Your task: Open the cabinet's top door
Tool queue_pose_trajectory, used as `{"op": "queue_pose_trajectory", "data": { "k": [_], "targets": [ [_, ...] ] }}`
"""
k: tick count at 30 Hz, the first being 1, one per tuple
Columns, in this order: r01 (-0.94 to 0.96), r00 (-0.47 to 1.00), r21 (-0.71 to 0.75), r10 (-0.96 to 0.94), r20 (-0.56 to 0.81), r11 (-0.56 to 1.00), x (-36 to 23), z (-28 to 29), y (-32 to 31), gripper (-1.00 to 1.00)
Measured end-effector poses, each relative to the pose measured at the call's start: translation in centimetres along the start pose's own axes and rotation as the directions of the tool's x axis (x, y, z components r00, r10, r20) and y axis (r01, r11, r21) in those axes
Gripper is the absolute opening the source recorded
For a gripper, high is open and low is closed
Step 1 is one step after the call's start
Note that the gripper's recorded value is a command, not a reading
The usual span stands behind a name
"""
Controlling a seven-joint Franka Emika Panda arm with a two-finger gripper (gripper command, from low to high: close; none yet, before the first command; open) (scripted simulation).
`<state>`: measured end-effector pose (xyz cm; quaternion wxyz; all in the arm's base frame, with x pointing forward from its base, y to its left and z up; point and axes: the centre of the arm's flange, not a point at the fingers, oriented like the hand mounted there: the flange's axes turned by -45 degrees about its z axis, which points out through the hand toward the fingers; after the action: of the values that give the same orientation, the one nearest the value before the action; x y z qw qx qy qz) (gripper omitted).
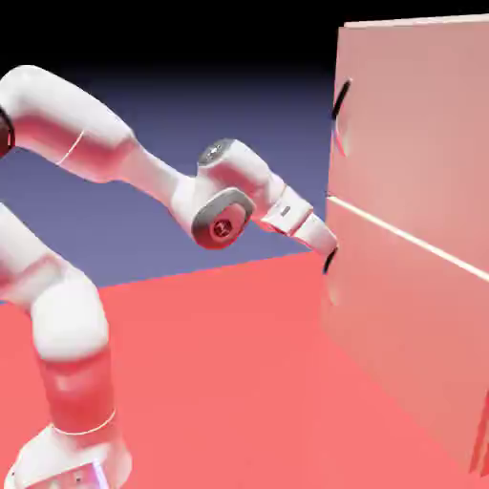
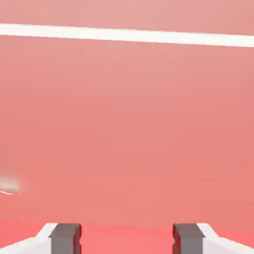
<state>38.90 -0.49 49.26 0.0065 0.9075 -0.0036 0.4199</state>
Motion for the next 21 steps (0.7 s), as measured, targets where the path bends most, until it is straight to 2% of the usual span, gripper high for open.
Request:
{"op": "queue_pose_trajectory", "data": {
  "k": [10, 21],
  "targets": [
    [-0.152, 0.957, -0.043, 0.137, -0.256, 0.987, 7.3, -9.2, 1.0, 0.0],
    [-0.205, 0.857, -0.03, 0.164, -0.488, 0.978, 11.5, -16.7, -3.6, 0.0]
  ]
}}
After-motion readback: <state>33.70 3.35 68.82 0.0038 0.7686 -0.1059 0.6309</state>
